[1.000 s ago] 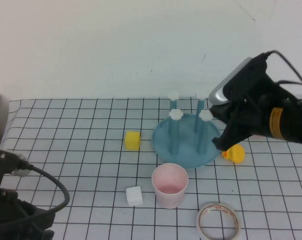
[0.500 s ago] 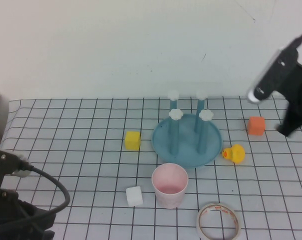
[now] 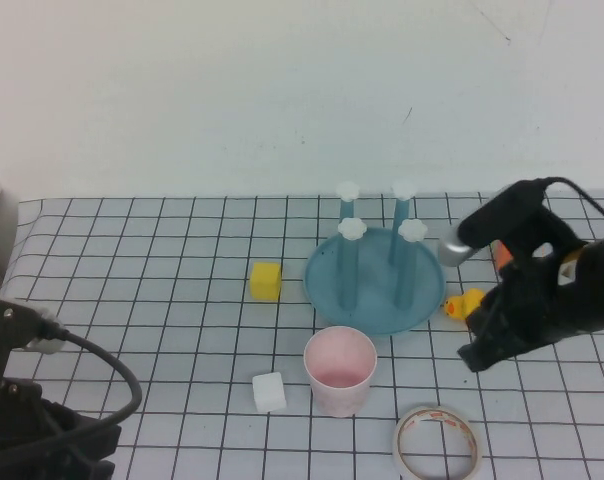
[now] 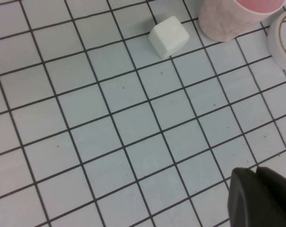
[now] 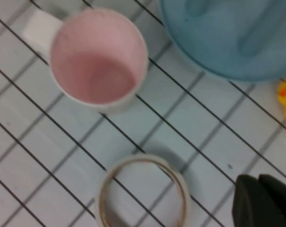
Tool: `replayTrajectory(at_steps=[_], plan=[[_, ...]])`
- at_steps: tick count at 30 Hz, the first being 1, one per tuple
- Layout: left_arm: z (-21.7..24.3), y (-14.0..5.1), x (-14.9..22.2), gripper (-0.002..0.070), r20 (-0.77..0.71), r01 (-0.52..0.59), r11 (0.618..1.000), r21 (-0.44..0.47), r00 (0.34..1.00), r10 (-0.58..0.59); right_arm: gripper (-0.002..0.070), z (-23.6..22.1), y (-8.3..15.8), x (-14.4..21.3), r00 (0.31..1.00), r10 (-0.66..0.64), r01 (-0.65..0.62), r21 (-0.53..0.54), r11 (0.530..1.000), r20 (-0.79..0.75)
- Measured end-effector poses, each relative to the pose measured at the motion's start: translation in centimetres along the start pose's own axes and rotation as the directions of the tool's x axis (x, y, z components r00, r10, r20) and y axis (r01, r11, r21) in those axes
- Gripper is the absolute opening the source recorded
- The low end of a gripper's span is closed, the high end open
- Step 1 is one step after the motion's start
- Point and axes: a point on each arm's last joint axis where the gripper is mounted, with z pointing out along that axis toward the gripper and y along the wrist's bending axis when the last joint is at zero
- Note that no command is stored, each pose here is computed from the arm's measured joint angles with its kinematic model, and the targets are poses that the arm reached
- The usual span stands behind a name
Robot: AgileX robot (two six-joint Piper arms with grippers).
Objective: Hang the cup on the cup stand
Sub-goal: Pick up the cup from the table
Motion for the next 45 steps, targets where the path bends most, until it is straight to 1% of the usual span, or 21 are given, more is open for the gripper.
replayTrajectory(at_steps=[2,4,7,9,11,13,16,20,27,32,34,35,37,39,41,43,45], plan=[[0.0,-0.1,0.0,-0.0001,-0.001,0.0,1.0,0.01,1.0,0.0,0.0001,0.7,0.2,-0.3,1.0,-0.018,0.018,-0.029,0.999,0.024],[0.0,-0.1,0.0,-0.0001,-0.002,0.0,1.0,0.015,1.0,0.0,0.0032,1.7,0.4,-0.3,0.999,-0.025,0.026,-0.059,0.998,0.026],[0.0,-0.2,0.0,-0.0001,-0.002,0.001,1.0,0.017,1.0,-0.001,0.0135,3.0,0.8,-0.3,1.0,0.016,-0.014,-0.117,0.993,0.019],[0.0,-0.2,0.0,-0.0001,-0.001,0.002,1.0,0.018,1.0,-0.002,0.0234,3.9,1.1,-0.5,0.999,0.049,-0.045,-0.16,0.986,0.021],[0.0,-0.2,0.0,-0.0001,0.001,0.007,1.0,0.022,1.0,-0.007,0.0313,4.7,1.4,-1.0,0.996,0.077,-0.068,-0.199,0.978,0.036],[0.0,-0.2,0.0,-0.0001,0.005,0.011,1.0,0.027,1.0,-0.011,0.0364,5.6,1.6,-1.8,0.995,0.087,-0.072,-0.24,0.968,0.052],[0.0,-0.4,-0.1,-0.0001,0.008,0.012,0.999,0.039,1.0,-0.013,0.0391,6.8,1.8,-2.9,0.993,0.091,-0.064,-0.297,0.953,0.077],[0.0,-0.4,-0.1,-0.0001,0.012,0.003,0.999,0.044,1.0,-0.004,0.0399,9.1,1.8,-3.8,0.992,0.095,-0.063,-0.321,0.945,0.083],[0.0,-0.4,-0.1,-0.0001,0.015,0.007,0.999,0.048,1.0,-0.008,0.04,13.7,1.7,-2.5,0.995,0.097,-0.092,-0.323,0.942,-0.002],[0.0,-0.4,-0.1,-0.0001,0.016,0.004,0.999,0.049,1.0,-0.005,0.0386,15.2,1.7,-1.6,0.996,0.084,-0.09,-0.32,0.943,-0.034],[0.0,-0.4,-0.2,-0.0001,0.019,0.002,0.999,0.047,1.0,-0.003,0.0344,15.4,1.7,-1.5,0.996,0.083,-0.091,-0.319,0.943,-0.039],[0.0,-0.4,-0.2,-0.0001,0.023,0.0,0.999,0.045,1.0,-0.001,0.0309,15.5,1.7,-1.4,0.996,0.083,-0.092,-0.318,0.944,-0.04],[0.0,-0.4,-0.2,-0.0001,0.027,-0.003,0.999,0.042,1.0,0.002,0.0229,15.5,1.7,-1.4,0.996,0.081,-0.09,-0.318,0.944,-0.041],[0.0,-0.3,-0.4,-0.0001,0.045,-0.007,1.0,0.028,0.999,0.006,0.0126,15.5,1.7,-1.4,0.996,0.082,-0.09,-0.317,0.944,-0.041],[0.0,0.0,-0.7,-0.0001,0.081,-0.008,1.0,0.001,0.997,0.008,0.0058,15.5,1.7,-1.4,0.996,0.083,-0.092,-0.317,0.944,-0.04],[0.0,0.3,-1.2,-0.0001,0.129,0.002,1.0,-0.031,0.992,0.003,0.0031,15.5,1.7,-1.4,0.995,0.087,-0.097,-0.324,0.941,-0.043],[-0.1,0.5,-1.7,-0.0001,0.183,0.021,0.998,-0.055,0.983,-0.011,0.0028,15.2,1.8,-1.6,0.995,0.097,-0.104,-0.333,0.937,-0.039]])
